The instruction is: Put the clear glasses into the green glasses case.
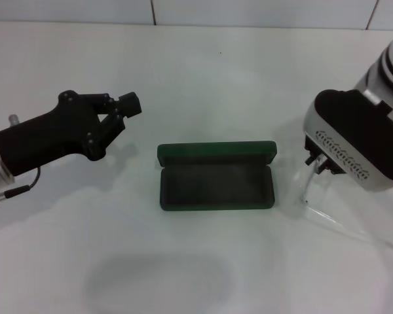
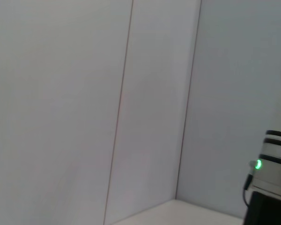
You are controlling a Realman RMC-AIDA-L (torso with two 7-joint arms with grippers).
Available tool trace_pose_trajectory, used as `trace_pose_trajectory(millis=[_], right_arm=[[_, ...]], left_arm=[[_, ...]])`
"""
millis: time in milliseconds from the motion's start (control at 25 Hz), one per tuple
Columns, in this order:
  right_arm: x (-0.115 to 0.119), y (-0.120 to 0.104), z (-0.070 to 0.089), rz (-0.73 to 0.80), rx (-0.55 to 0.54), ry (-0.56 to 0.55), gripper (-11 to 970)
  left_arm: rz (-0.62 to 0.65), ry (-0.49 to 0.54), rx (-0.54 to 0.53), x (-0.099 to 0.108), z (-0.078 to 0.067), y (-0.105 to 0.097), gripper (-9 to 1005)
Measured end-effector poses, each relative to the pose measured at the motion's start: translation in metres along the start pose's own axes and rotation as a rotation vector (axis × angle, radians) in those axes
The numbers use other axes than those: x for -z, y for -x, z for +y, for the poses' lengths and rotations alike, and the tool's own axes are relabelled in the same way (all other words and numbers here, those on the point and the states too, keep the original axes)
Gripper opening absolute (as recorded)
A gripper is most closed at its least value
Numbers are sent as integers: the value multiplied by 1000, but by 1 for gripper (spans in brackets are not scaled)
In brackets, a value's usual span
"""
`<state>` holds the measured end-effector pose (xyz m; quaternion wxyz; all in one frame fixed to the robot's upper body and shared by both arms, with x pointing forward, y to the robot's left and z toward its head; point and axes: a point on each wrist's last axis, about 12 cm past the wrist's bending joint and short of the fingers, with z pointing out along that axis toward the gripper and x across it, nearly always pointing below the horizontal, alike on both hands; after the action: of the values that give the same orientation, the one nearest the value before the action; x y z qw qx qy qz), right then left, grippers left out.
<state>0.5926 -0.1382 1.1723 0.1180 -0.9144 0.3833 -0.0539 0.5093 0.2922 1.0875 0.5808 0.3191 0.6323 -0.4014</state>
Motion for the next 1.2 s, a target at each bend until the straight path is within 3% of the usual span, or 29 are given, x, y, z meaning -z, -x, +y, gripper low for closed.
trace_pose_trajectory(millis=[240,680,1040,1200], right_arm=[[26,-3,11,-37,-147,-24,125],[105,-34,23,-208,-565,-253,115],[140,-60,55,-404,-848,-542,113],[148,-64,70,-533,-902,-689,113]], left_arm=[[-32,11,-4,1,2,5,27],[-88,55,-61,14,12,30,27],[-204,82,-100,16,16,51,28],[-248,82,-107,16,15,56,28]])
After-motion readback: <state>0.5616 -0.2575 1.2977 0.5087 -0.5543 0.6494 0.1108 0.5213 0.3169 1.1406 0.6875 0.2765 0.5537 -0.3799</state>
